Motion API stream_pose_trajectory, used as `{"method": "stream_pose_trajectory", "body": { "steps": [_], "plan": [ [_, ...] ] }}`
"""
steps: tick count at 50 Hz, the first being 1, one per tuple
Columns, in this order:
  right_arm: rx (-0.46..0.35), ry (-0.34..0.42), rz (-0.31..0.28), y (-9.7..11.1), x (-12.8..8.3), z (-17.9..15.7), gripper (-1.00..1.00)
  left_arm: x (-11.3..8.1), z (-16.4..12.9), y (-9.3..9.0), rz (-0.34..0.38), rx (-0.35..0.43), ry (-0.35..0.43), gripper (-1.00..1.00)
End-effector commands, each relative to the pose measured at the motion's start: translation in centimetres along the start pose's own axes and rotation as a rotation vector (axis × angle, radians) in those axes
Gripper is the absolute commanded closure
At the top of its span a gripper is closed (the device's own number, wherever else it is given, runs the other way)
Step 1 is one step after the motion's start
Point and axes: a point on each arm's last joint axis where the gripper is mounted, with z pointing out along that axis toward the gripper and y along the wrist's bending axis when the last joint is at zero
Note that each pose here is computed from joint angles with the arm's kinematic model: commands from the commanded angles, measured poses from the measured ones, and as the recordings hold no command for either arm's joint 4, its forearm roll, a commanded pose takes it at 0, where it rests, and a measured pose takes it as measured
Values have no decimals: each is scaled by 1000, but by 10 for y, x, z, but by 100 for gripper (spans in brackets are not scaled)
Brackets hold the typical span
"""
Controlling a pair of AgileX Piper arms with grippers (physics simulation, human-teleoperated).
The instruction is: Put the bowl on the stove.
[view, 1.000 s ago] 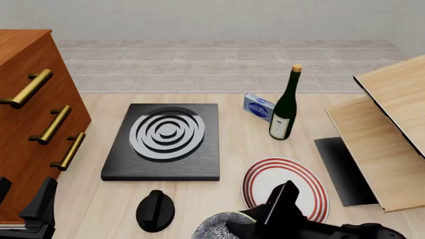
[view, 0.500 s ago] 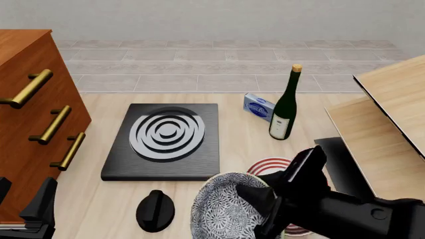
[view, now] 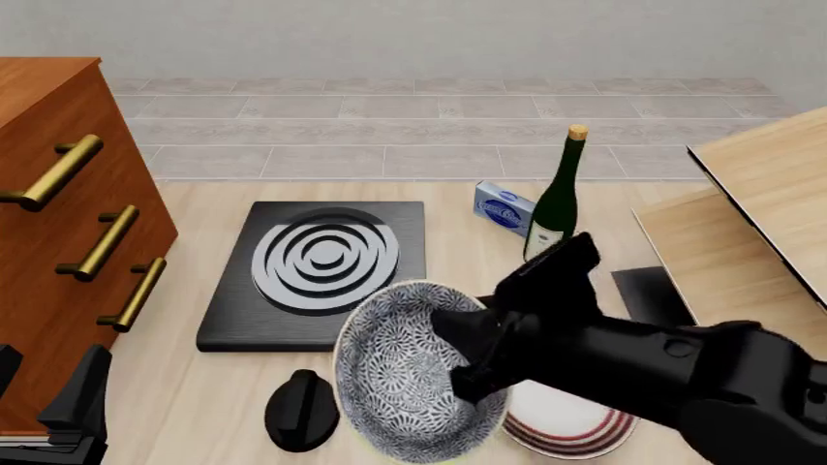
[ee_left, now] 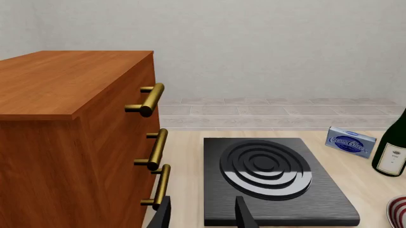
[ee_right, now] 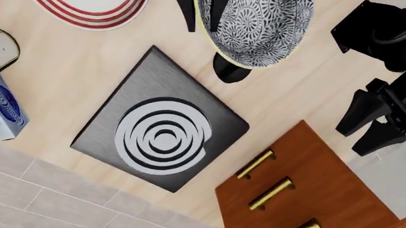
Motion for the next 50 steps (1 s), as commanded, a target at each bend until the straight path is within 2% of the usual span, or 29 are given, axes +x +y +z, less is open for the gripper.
{"method": "stream_pose_trajectory", "body": {
  "steps": [1,2,4,6,8,10,19,28,39,50],
  "plan": [
    [11,4,80,0,-16,26,100,0,0,0,0,0,0,-100],
    [13,1,98,-1,-17,28,100,0,0,0,0,0,0,-100],
    [18,4,89,-1,-20,32,100,0,0,0,0,0,0,-100],
    [20,0,104,-2,-24,35,100,0,0,0,0,0,0,-100],
    [13,-8,137,1,-27,37,100,0,0,0,0,0,0,-100],
    [25,-9,132,-3,-31,42,100,0,0,0,0,0,0,-100],
    [30,-30,191,-4,-44,53,100,0,0,0,0,0,0,-100],
    [15,-27,205,3,-53,65,100,0,0,0,0,0,0,-100],
    [25,-46,293,-2,-64,86,100,0,0,0,0,0,0,-100],
    [31,-57,317,-4,-79,102,100,0,0,0,0,0,0,-100]
  ]
}}
